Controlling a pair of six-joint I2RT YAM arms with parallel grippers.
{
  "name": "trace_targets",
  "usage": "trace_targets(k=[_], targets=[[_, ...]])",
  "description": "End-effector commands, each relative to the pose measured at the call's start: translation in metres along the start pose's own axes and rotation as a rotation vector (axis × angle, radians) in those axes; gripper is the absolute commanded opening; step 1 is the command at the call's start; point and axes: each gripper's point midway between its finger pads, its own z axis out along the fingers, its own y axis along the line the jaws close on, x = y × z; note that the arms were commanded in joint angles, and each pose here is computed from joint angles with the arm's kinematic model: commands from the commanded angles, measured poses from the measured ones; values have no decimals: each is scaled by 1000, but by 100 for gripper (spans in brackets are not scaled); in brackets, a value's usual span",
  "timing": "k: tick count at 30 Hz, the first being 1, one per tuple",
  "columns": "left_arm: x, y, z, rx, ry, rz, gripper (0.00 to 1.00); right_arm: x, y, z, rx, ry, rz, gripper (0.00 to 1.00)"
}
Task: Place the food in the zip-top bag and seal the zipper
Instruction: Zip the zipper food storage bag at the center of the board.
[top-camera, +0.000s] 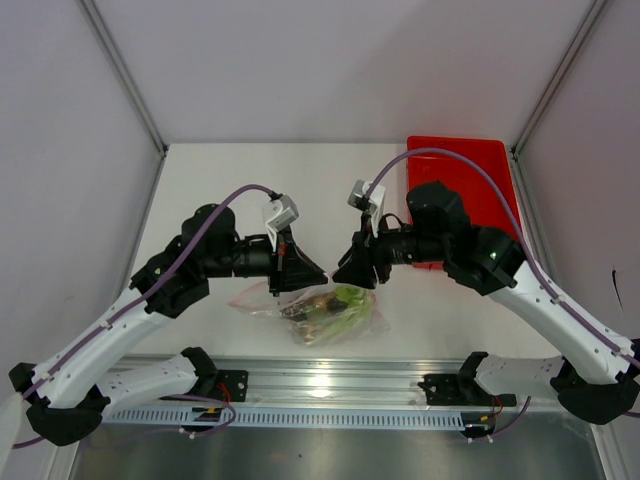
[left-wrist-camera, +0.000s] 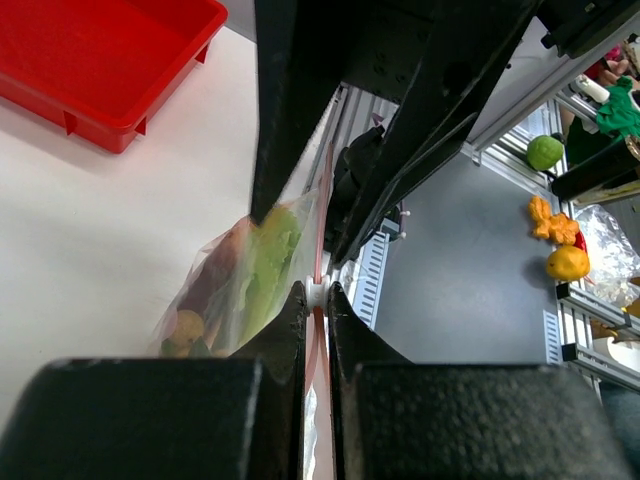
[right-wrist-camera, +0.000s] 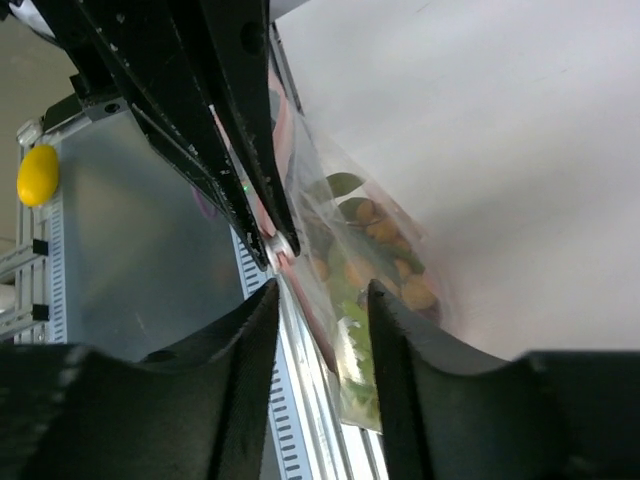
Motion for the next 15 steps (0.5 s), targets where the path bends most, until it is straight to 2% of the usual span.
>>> trace_targets(k=[1,8,15], targets=[[-6,-11,0,46,-17,7,1,-7,14,-3,-43,-3,-59,41],[-3,-9,0,43,-11,2,1,-4,12,2,-26,-4,-69,22],[-1,-8,1,43,-6,-1,1,-9,16,0,-35,-38,-79,13]])
